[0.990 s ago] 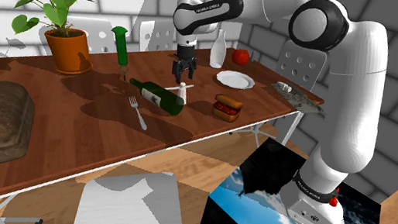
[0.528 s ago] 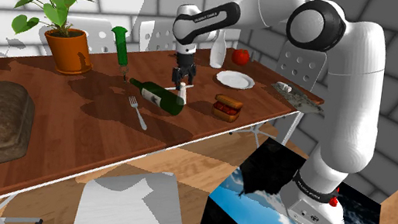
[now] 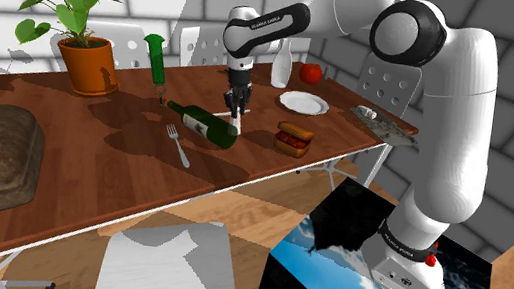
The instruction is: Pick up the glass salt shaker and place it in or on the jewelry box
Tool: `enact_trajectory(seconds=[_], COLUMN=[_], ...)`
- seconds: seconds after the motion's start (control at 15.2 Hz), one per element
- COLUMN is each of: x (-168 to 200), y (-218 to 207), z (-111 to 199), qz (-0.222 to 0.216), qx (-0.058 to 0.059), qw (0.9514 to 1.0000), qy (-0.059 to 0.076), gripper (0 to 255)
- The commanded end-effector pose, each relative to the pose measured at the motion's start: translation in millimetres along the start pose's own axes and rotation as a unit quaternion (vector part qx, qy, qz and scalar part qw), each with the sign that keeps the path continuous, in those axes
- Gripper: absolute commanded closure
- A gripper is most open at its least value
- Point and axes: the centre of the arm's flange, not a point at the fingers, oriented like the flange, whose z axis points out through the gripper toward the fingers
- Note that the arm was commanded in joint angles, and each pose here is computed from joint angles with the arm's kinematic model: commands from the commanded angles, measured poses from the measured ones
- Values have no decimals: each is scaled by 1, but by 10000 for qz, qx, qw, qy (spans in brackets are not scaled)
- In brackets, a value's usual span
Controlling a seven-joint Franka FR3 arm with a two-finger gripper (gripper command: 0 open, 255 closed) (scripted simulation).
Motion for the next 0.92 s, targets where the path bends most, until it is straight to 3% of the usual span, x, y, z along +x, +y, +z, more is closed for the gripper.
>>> enact_trajectory(seconds=[0.0, 0.46, 0.86], x=[0, 0, -4], y=[0, 0, -2], z=[0, 0, -31], qz=[0, 0, 0], qx=[1, 1, 1], qw=[10000, 10000, 10000], qy=[-2, -2, -2], gripper=[255, 255, 255])
